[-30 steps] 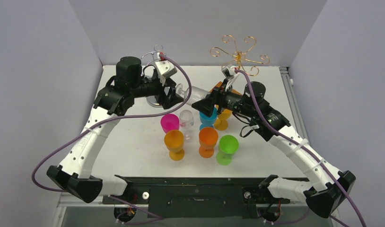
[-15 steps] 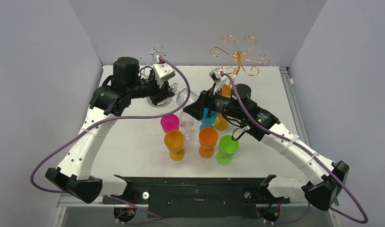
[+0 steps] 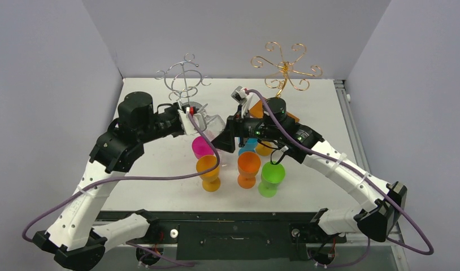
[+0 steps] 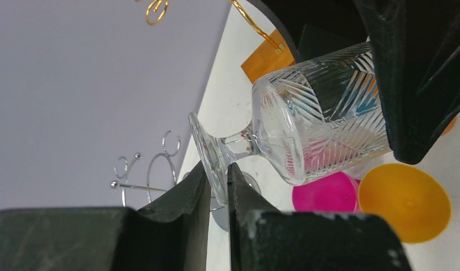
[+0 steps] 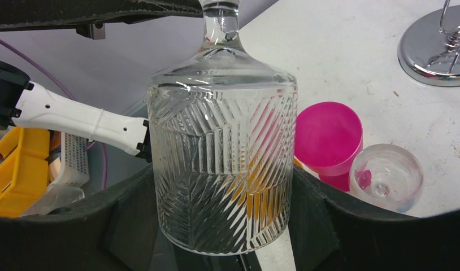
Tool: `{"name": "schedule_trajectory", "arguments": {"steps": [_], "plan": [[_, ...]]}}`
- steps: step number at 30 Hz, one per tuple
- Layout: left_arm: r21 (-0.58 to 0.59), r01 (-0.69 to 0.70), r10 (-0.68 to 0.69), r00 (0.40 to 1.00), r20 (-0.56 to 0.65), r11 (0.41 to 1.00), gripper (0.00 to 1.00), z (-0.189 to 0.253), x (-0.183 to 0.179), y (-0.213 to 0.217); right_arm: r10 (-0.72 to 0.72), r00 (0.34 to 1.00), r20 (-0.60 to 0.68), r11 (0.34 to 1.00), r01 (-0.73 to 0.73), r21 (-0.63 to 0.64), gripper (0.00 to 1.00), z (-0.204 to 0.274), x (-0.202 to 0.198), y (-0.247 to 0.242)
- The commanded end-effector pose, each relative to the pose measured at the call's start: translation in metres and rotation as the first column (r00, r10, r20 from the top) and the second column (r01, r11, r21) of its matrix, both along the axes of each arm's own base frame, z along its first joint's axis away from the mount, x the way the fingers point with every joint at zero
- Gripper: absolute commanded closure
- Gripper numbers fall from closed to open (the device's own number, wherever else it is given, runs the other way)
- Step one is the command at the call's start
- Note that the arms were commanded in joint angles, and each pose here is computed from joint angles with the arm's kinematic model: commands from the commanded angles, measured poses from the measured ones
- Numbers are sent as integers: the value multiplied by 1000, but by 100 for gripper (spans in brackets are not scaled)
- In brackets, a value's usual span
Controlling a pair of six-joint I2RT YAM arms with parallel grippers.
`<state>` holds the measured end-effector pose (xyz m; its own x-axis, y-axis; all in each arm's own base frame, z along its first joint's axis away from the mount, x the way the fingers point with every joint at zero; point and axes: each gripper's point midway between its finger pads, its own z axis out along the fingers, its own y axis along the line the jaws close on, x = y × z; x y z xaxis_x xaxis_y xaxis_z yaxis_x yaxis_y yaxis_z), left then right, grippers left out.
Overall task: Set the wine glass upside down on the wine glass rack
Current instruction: Turn the wine glass upside down at the wine rack.
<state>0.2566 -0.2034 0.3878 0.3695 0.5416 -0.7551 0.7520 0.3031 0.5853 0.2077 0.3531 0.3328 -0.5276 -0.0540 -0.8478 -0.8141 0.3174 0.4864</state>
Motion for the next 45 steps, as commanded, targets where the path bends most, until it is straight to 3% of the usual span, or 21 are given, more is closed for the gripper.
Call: {"name": "schedule_trajectory", "arguments": {"steps": [1,4,12,20,29,38,45], "plan": [[6,162,-158,958,237,987,100,33,-20,-21,-2,995,100,994,-9,111,36,52,10,11],[47,183,-189,934,303,982,100,36,-26,-22,24,994,108,997,-32,75,24,48,7,14],[176,203,-261,861,437,963,100,35,-37,-22,107,988,115,993,-112,32,21,45,-4,16],[167,174,-236,830,506,970,100,49,-35,-19,138,986,91,990,-136,-24,20,20,-14,4],[116,155,-194,794,576,981,100,76,-39,-14,89,983,161,993,-100,59,19,20,-13,-3],[141,176,-225,773,593,974,100,77,-45,-16,106,977,183,982,-132,134,18,32,-8,17],[128,163,-207,773,599,978,100,85,-43,-16,130,976,172,974,-158,164,28,26,-11,26]]}}
